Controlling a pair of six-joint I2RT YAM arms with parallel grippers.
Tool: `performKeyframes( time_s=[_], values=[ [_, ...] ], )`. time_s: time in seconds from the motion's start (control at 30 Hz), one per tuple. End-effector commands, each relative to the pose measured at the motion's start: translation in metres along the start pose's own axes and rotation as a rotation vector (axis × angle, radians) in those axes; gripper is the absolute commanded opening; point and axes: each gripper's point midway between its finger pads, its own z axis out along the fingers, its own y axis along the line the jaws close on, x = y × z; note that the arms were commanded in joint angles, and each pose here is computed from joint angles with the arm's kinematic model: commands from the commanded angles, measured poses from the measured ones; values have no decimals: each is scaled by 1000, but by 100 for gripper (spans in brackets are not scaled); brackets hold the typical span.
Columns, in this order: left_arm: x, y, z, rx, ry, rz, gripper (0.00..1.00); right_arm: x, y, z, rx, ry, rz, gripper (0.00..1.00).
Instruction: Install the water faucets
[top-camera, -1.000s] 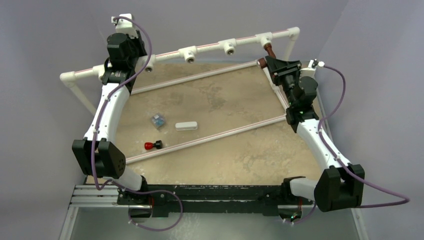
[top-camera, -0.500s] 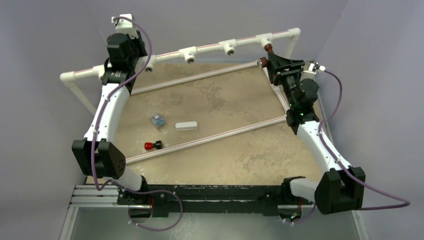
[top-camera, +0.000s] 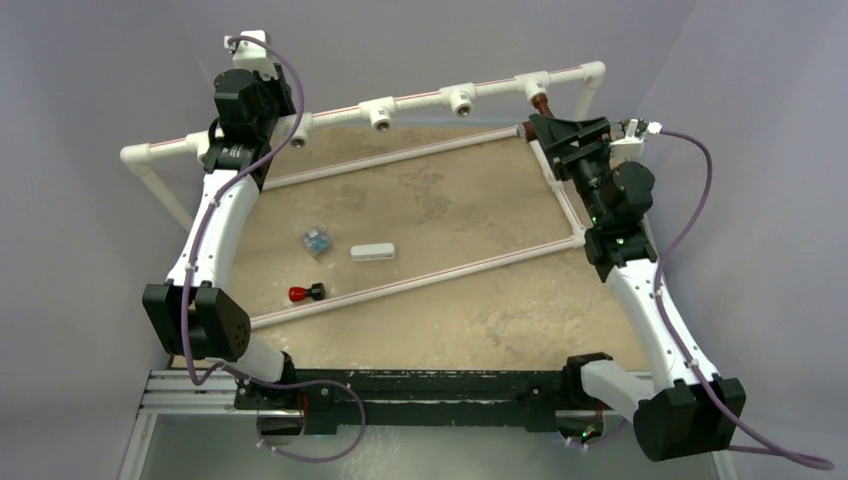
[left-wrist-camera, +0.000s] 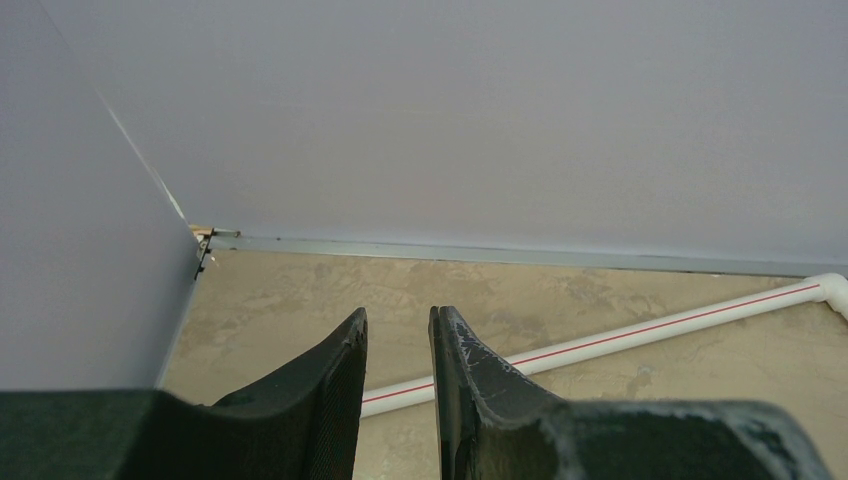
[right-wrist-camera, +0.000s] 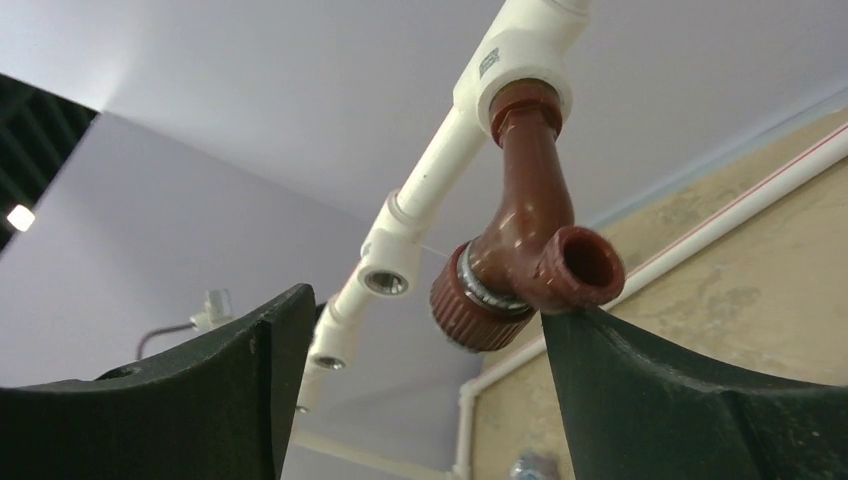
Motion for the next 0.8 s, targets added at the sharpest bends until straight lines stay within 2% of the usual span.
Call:
performKeyframes(
  time_s=[0.0,0.17,0.33,0.57,0.77],
  values=[
    [49,-2,2,11,144,4,28,-7,25,-16,-40,16,-213,85],
    [49,-1,1,7,142,6,28,-14,9,-29,57,18,-403,86],
    [49,0,2,4,143,7,28,-38,6,-48,143,-35,-675,86],
    [49,-1,2,7,144,4,28,-80,33,-62,185,-130,-1073,82],
    [49,-2,2,15,144,-2,28,-78,39,-54,166,-79,-1361,83]
  ],
)
